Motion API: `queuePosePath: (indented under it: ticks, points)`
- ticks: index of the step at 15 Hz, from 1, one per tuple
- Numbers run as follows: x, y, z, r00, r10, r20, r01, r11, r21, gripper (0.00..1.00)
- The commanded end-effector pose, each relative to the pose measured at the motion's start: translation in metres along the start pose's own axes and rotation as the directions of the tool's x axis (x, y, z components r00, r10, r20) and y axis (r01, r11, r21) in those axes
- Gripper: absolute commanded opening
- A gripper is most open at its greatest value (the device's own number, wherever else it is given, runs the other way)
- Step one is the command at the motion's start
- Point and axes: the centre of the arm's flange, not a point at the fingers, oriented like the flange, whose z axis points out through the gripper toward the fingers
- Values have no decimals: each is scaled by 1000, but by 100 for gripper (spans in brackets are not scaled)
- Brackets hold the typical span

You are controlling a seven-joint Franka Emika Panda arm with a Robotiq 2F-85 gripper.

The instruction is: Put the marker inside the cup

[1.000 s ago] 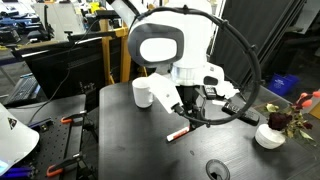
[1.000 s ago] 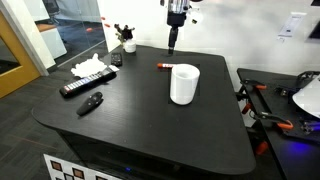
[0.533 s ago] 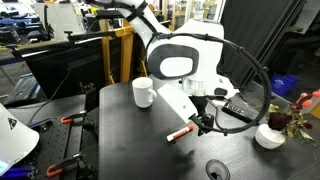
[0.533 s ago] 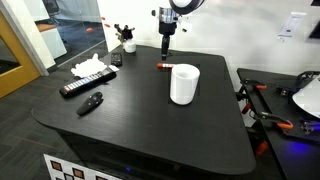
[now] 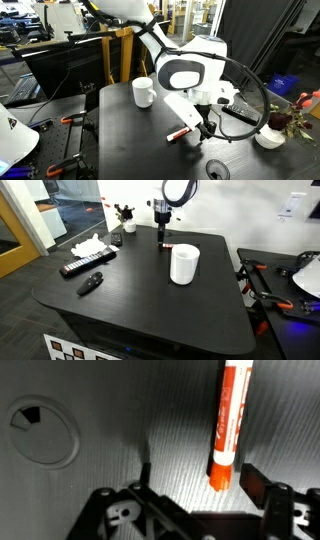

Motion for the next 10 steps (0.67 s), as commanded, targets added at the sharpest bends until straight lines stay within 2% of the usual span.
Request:
queuePosePath:
  ticks: [1,8,9,10]
  points:
    - [13,6,7,1000,-2,-19,2,1000,-6,59]
    - [20,3,0,999,10,-34,-11,1000,-9,5]
    - [19,2,-3,999,17,-36,-18,1000,-9,1]
    - [18,1,-8,999,29,-39,-29,1000,-11,2]
